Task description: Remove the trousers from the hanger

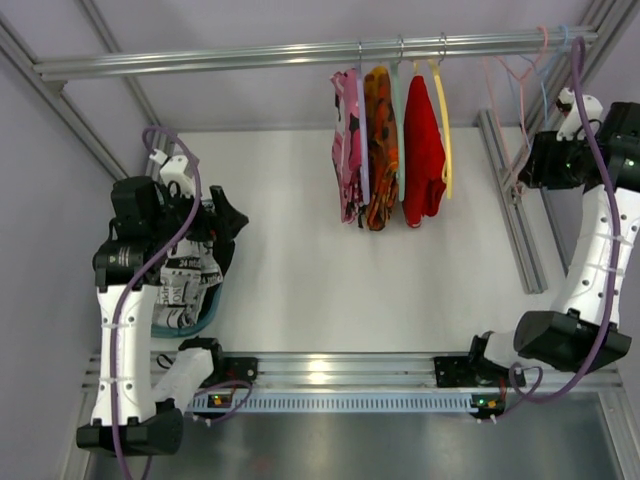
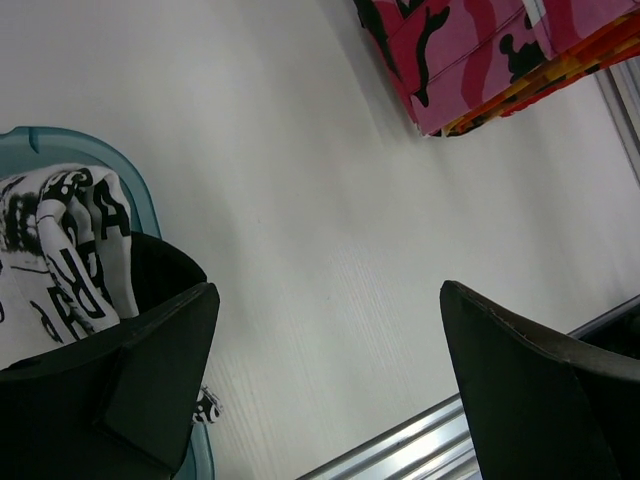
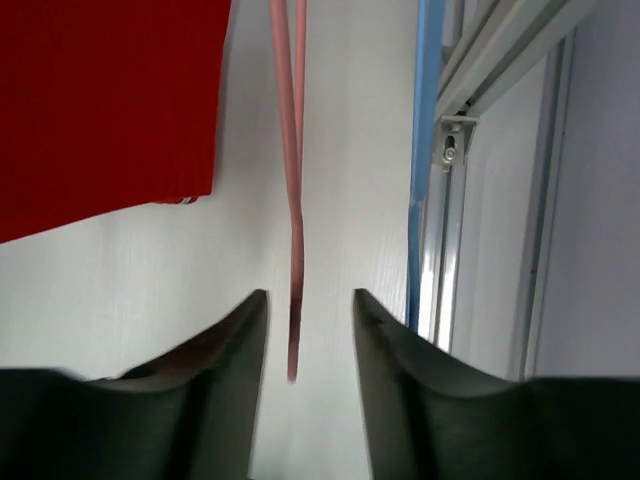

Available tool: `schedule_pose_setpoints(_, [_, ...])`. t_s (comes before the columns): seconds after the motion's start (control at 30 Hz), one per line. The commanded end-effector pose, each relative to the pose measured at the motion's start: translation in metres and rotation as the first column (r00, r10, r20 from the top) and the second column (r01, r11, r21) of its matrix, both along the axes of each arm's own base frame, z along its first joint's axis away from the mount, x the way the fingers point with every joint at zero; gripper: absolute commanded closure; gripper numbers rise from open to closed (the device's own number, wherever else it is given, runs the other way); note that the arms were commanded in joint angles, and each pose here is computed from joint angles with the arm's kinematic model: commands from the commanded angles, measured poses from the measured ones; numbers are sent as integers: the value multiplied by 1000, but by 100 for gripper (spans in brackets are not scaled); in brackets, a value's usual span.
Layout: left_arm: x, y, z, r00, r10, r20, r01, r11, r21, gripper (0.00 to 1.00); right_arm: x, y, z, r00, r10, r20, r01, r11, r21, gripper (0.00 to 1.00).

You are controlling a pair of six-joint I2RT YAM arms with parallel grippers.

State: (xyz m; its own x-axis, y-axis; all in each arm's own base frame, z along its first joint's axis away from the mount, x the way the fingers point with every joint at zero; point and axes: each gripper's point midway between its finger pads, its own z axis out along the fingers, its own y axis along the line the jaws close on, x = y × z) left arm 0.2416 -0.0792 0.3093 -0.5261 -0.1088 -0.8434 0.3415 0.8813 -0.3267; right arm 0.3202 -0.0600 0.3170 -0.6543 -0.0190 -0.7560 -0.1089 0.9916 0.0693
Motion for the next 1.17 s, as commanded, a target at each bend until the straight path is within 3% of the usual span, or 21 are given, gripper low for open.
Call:
schedule_pose_setpoints(0.0, [-1, 8, -3, 997, 34, -62, -32, 999, 32, 2, -28, 0, 28, 998, 8, 67, -6, 1000, -31, 50])
schedule_pose_setpoints(0.2, [-5, 11, -3, 996, 42, -81, -38, 998, 55, 2, -91, 24, 35, 982, 165, 87, -159, 985, -74, 11])
schedule_pose_setpoints(0.33, [-4, 21, 11, 997, 61, -49, -54, 991, 124, 2, -129, 61, 38, 950, 283, 133, -275, 958, -80, 1])
schedule_pose_setpoints(0.57, [-13, 44, 28, 992, 126, 0, -122, 961, 247, 2, -170, 111, 34, 858, 435, 274, -416, 900, -126, 0])
schedule_pose_setpoints(0.73, [-40, 47, 22, 987, 162, 17, -161, 956, 246, 2, -189, 125, 4, 812, 509, 286, -476, 861, -182, 1])
schedule_pose_setpoints(0.87, [-59, 50, 18, 982, 184, 42, -189, 951, 247, 2, -190, 124, -17, 823, 501, 266, -473, 865, -166, 1])
schedule_pose_setpoints(1.13, [-59, 63, 15, 966, 255, 28, -253, 926, 280, 2, -190, 129, -15, 829, 486, 275, -477, 873, -106, 1])
